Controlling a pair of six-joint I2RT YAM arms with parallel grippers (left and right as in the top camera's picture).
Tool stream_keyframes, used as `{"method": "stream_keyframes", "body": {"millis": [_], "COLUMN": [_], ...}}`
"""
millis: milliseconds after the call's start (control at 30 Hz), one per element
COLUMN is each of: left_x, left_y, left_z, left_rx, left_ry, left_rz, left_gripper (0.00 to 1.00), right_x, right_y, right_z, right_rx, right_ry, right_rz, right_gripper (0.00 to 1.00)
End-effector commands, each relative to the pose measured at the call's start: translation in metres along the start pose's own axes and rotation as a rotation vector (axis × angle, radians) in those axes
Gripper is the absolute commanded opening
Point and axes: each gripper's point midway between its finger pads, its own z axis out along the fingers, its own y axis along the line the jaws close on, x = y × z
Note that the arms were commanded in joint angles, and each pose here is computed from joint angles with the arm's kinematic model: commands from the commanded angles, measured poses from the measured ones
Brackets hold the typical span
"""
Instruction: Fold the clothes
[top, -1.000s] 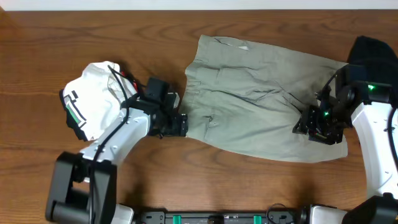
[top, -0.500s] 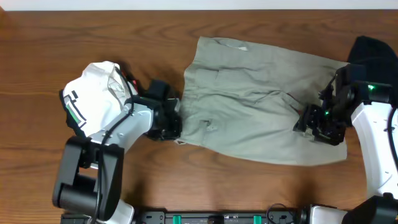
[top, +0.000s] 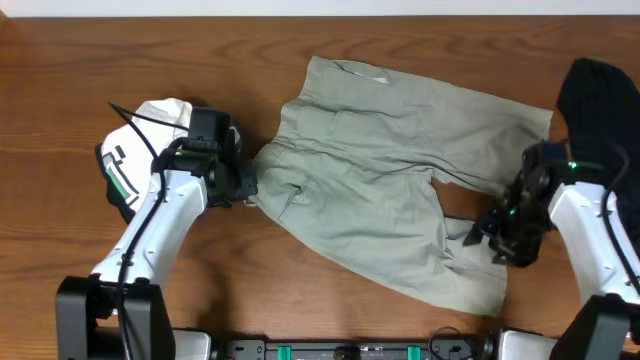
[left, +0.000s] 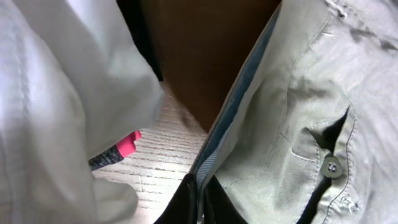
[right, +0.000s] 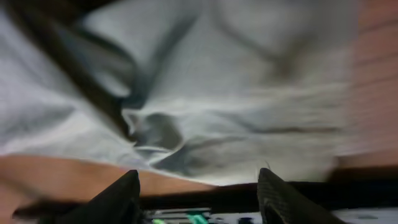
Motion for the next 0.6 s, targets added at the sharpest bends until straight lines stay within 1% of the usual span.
{"method": "stream_keyframes", "body": {"millis": [0, 33, 133, 200, 267, 300, 367, 400, 433, 500, 567], "left_x": [-0.008, -0.009, -0.010, -0.010, -0.010, -0.010, -0.010, -0.010, -0.010, -0.010, -0.010], "left_y": [0.002, 0.002, 0.001, 0.001, 0.001, 0.001, 0.001, 0.001, 0.001, 0.000, 0.000], "left_z": [-0.003, -0.003, -0.003, -0.003, -0.003, -0.003, -0.003, -0.003, -0.003, -0.003, -0.003], "left_rx": [-0.017, -0.016, -0.013, -0.010, -0.010, -0.010, -0.009, -0.009, -0.009, -0.006, -0.006], "left_ry": [-0.026, -0.029, -0.036, -0.035, -0.035, -0.035, -0.034, -0.034, -0.034, -0.033, -0.034], "left_rz": [-0.011, -0.010, -0.009, -0.009, -0.009, -0.009, -0.009, -0.009, -0.009, -0.009, -0.009], "left_gripper": [0.06, 0.06, 0.06, 0.06, 0.06, 0.06, 0.06, 0.06, 0.06, 0.06, 0.06], "right_x": [0.021, 0.026, 0.034, 0.032, 0.024, 0.020, 0.010, 0.005, 0.000, -0.010, -0.021], "right_y": [0.033, 0.036, 0.031, 0.021, 0.014, 0.012, 0.007, 0.005, 0.003, 0.000, -0.001], "right_z": [0.009, 0.012, 0.023, 0.033, 0.045, 0.050, 0.062, 0.067, 0.071, 0.078, 0.081], "right_rx": [-0.202, -0.213, -0.160, -0.091, -0.047, -0.041, -0.031, -0.029, -0.027, -0.023, -0.021], "right_ry": [0.077, 0.089, 0.112, 0.097, 0.056, 0.036, -0.018, -0.041, -0.068, -0.123, -0.179], "right_rz": [-0.168, -0.203, -0.222, -0.162, -0.108, -0.092, -0.049, -0.027, -0.005, 0.032, 0.049], "right_gripper": [0.58, 0.58, 0.59, 0.59, 0.56, 0.53, 0.34, 0.22, 0.15, 0.06, 0.01]}}
